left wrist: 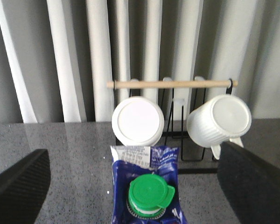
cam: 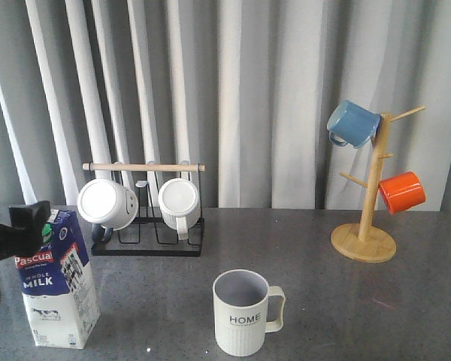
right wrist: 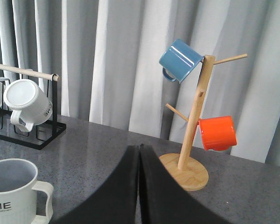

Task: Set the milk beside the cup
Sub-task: 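Lower the left gripper onto the milk carton top and grasp it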

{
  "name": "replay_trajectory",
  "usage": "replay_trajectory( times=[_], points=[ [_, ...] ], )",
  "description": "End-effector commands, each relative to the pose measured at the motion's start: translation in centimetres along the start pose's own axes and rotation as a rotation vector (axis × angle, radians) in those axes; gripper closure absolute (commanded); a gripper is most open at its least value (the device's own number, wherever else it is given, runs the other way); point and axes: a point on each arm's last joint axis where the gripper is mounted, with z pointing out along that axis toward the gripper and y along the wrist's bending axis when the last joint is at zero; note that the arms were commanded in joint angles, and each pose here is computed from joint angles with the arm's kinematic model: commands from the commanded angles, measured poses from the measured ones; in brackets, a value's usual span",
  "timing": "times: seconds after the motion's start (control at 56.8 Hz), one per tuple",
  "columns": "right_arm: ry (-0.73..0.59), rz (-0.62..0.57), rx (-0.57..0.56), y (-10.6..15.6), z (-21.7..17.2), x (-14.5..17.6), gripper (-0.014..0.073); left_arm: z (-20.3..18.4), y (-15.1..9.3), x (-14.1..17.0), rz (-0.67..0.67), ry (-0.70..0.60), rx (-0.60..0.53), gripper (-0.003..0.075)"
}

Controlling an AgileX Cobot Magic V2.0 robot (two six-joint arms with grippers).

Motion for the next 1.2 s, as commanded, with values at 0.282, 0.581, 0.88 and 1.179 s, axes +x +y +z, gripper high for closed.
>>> replay_trajectory(
  times=[0.282, 0.581, 0.88, 1.179],
  points=[
    [-0.098, -0.018, 0.011, -0.2, -0.1, -1.6, 0.0603, 5.1, -0.2, 2.4, -0.106, -0.055, -0.005, 0.0008],
    [-0.098, -0.018, 0.011, -0.2, -0.1, -1.6, 0.0603, 7.2, -0.4, 4.1, -0.072, -0.097, 0.019, 0.0433],
    [-0.098, -0.018, 0.011, -0.2, -0.1, -1.6, 0.0603, 7.2, -0.4, 4.0, -0.104, -0.113, 0.022, 0.0729],
    [-0.098, -0.018, 0.011, -0.2, -0.1, -1.6, 0.0603, 7.1, -0.3, 3.9, -0.113, -0.108, 0.019, 0.0728]
  ],
)
